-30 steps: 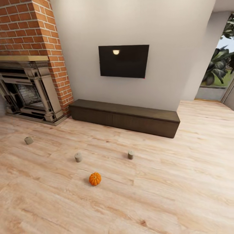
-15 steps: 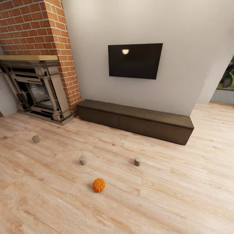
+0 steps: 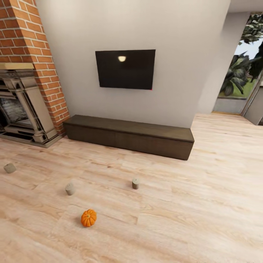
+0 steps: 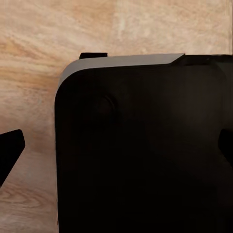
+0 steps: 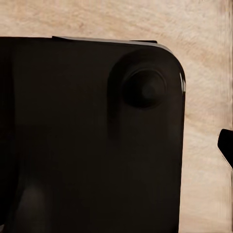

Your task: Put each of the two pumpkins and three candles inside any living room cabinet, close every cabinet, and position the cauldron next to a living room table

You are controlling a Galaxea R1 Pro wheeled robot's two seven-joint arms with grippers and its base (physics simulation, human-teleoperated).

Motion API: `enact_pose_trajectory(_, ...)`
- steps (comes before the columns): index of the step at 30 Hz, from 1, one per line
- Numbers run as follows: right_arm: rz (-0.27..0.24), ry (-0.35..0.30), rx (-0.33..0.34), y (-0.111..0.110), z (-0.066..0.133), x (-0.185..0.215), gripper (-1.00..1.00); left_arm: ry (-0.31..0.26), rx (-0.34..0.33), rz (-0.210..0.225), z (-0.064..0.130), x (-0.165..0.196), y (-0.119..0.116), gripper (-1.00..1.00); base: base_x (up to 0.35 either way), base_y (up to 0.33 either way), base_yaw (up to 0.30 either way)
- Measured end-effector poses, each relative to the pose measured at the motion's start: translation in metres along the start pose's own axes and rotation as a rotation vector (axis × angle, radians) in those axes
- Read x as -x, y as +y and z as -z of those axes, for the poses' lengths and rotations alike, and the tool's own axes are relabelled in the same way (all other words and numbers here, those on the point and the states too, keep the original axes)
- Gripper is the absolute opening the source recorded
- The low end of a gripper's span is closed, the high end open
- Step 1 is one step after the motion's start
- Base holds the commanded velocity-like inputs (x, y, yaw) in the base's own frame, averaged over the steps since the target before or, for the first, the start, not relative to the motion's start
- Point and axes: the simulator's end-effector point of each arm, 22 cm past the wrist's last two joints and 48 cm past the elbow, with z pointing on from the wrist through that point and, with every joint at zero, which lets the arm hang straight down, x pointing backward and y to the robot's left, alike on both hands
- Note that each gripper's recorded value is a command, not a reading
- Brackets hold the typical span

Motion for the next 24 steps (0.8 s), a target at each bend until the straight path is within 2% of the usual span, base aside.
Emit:
enact_pose_trajectory(10,-0.001,0.0,-0.001,-0.0002,0.0,-0.0001,1.0,0.0,0.0,0.002,0.0,0.0,0.0001,1.0,0.237,-0.243,-0.28)
enact_pose_trajectory(19,-0.001,0.001,-0.001,-0.0002,0.0001,-0.0006,1.0,0.002,0.001,0.002,0.0001,-0.0007,0.0002,1.0,0.245,-0.237,-0.065)
enact_pose_trajectory(24,-0.001,0.002,-0.001,-0.0002,0.0001,-0.0007,1.0,0.002,0.001,0.002,0.0001,-0.0007,0.0001,1.0,0.245,-0.237,-0.209)
